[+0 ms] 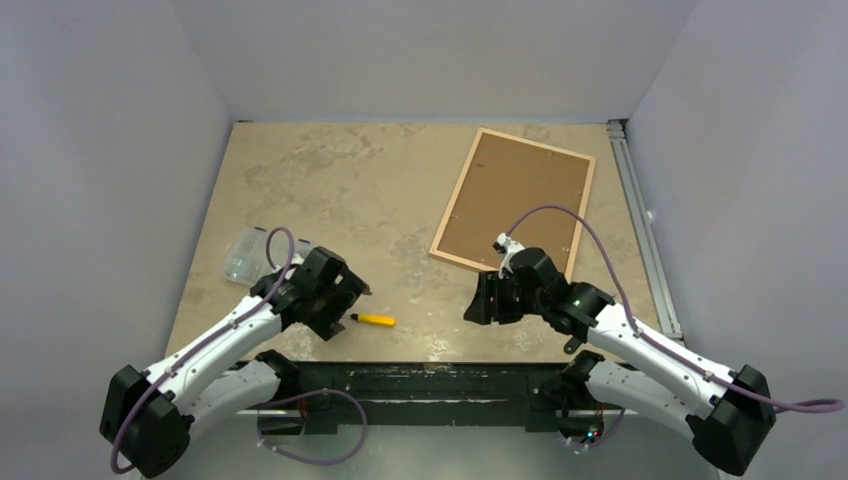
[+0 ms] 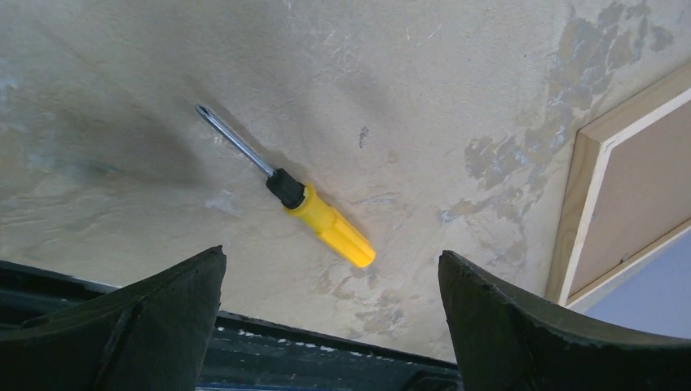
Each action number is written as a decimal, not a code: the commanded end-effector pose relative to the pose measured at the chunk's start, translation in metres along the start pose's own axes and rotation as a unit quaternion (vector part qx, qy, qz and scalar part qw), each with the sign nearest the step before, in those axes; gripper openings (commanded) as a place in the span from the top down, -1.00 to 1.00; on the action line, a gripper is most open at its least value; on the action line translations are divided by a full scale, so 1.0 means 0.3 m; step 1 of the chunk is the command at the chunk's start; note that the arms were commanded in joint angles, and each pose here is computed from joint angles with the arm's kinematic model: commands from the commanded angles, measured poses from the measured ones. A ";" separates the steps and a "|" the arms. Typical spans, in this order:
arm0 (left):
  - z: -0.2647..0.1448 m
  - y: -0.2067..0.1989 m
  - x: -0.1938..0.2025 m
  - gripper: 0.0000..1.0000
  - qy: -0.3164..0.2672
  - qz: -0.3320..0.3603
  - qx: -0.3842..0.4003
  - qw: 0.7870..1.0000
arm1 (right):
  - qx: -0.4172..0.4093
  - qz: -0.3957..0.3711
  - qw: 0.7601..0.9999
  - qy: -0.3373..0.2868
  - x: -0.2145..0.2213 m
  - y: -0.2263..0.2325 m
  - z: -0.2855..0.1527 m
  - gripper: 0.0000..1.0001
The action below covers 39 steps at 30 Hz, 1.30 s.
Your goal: Take the photo out of the frame
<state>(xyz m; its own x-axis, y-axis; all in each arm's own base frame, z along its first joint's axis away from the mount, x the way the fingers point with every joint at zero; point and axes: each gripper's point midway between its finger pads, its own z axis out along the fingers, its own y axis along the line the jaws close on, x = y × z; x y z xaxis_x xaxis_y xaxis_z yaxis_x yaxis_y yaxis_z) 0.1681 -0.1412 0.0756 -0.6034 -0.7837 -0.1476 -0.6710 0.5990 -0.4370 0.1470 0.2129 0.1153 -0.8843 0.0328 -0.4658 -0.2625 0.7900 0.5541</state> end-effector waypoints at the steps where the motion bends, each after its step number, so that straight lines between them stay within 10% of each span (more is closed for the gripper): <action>1: 0.019 -0.097 0.031 -1.00 0.042 -0.075 0.012 0.996 | -0.007 -0.007 1.000 -0.019 0.018 0.019 0.022 0.02; 17: 0.201 0.060 0.061 -0.24 0.044 -0.152 -0.152 0.976 | 0.040 -0.015 0.998 -0.051 0.038 -0.038 -0.037 0.03; 24: 0.223 0.131 0.030 0.55 0.009 -0.128 -0.191 0.973 | 0.038 -0.036 0.998 -0.043 0.021 -0.014 -0.047 0.01; 27: 0.215 0.097 0.021 1.00 0.009 -0.099 -0.170 0.980 | 0.035 -0.047 0.998 -0.035 0.021 -0.005 -0.025 0.00; 32: 0.160 -0.139 0.069 1.00 0.053 0.037 -0.025 0.998 | -0.001 -0.056 0.998 -0.020 0.033 0.034 0.021 -0.03; 39: -0.029 -0.448 0.269 1.00 0.186 0.154 0.162 0.957 | -0.095 -0.045 0.992 -0.075 -0.017 0.159 0.087 -0.03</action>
<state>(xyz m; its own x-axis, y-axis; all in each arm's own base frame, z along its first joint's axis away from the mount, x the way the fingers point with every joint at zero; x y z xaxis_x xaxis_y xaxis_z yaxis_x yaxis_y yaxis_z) 0.1942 -0.2284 0.0659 -0.7919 -0.6104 0.0155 -0.5468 0.6977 -0.4627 0.1396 0.2300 0.1006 -0.8438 -0.0110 -0.5365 -0.3395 0.7852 0.5179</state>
